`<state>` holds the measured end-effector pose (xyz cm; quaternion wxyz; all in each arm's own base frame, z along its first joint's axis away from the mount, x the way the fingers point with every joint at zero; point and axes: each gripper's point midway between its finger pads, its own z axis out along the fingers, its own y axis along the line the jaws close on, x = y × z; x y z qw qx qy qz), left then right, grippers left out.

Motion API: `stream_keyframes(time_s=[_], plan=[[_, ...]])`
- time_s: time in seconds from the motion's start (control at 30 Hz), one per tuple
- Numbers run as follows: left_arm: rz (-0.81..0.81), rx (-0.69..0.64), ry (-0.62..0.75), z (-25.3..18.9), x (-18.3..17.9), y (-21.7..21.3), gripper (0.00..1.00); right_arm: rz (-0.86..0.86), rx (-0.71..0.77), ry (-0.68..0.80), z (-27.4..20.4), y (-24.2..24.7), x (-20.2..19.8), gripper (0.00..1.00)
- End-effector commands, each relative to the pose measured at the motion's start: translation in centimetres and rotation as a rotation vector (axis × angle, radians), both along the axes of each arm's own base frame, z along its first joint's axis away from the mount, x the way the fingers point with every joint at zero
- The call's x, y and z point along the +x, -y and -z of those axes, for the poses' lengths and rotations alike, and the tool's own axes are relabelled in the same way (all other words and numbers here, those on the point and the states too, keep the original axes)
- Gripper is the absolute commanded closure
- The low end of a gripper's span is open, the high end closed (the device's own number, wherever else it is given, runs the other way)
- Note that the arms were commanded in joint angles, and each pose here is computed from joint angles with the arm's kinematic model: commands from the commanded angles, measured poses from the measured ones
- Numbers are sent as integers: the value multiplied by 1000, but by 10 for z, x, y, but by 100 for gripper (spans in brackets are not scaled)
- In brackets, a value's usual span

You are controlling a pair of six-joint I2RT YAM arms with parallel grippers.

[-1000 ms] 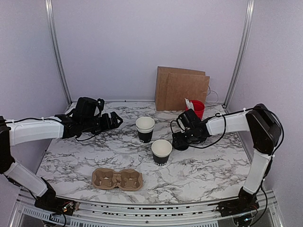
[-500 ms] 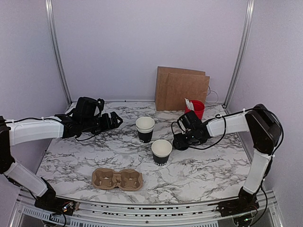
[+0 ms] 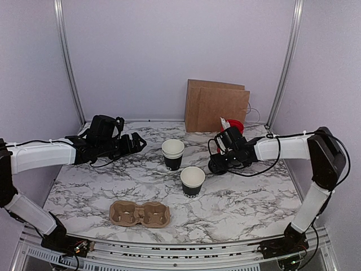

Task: Pack the takeout coffee

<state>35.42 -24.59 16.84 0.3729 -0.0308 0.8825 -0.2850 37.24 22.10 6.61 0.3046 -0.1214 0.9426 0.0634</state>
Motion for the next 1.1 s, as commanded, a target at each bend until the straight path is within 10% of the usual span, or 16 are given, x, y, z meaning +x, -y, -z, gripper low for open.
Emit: stream_keyframes(time_s=[0.0,1.07], plan=[[-6,-14,23,-15,6,2,1,9,18,30,-28,6,-4,30],[2,-32,30,-19,6,4,1,-159,147,171,-154,-54,-45,30]])
